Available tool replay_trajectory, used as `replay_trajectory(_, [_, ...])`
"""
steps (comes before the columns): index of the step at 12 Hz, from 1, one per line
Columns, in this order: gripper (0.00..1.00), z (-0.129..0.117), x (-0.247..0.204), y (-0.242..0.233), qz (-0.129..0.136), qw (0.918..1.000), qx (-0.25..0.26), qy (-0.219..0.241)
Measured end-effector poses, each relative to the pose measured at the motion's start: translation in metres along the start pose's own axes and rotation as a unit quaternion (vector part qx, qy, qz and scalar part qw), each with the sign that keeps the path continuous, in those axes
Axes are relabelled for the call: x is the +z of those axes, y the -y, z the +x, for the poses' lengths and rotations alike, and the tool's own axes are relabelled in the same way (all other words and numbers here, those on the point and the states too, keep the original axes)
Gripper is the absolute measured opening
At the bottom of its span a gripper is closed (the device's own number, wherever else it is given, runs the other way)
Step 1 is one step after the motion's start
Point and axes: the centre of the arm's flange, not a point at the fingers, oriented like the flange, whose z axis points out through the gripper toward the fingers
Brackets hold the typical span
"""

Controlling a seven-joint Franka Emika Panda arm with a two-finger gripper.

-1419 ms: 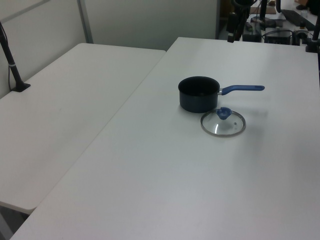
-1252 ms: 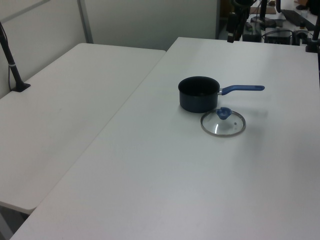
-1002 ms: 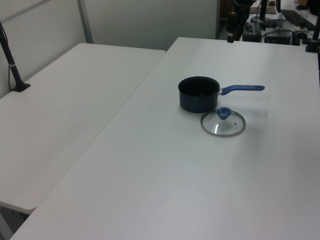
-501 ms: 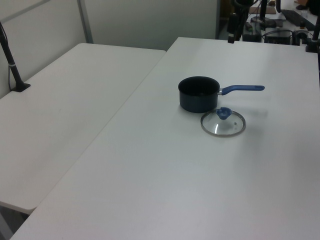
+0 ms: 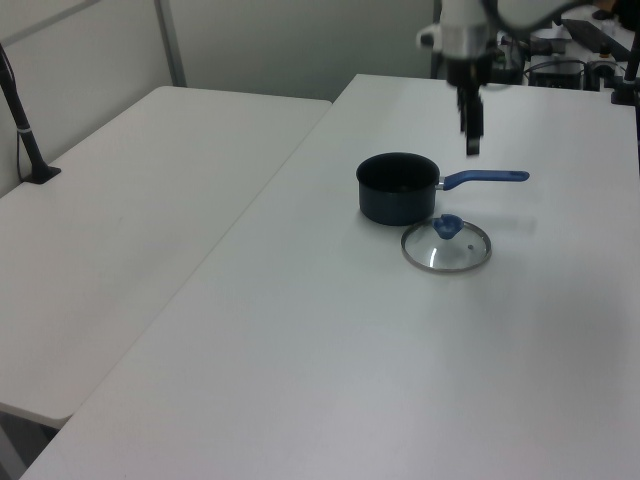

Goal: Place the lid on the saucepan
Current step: 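Move the gripper down toward the blue knob of the glass lid, then close the gripper on the blue knob of the glass lid, then lift the glass lid and carry it over the saucepan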

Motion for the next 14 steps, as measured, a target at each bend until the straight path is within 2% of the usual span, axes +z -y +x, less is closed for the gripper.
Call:
replay_trajectory(3, [1.0, 0.021, 0.078, 0.035, -0.004, 0.9994, -0.034, -0.003])
replay_trajectory(5, [1.0, 0.033, 0.119, 0.039, -0.029, 0.9991, -0.03, 0.008])
replay_trajectory(8, [1.0, 0.046, 0.148, 0.038, -0.051, 0.9985, -0.02, 0.005])
replay_trajectory(10, [0.94, 0.047, 0.148, 0.038, -0.052, 0.9985, -0.018, 0.004])
replay_trajectory(11, [0.87, 0.047, 0.148, 0.038, -0.052, 0.9986, -0.012, 0.003])
replay_trajectory(12, [0.7, 0.047, 0.148, 0.038, -0.052, 0.9986, 0.003, 0.002])
replay_trajectory(13, [0.65, 0.048, 0.145, 0.038, -0.055, 0.9984, 0.013, 0.0])
replay_trajectory(14, [0.65, 0.048, 0.145, 0.042, -0.054, 0.9984, 0.014, -0.001])
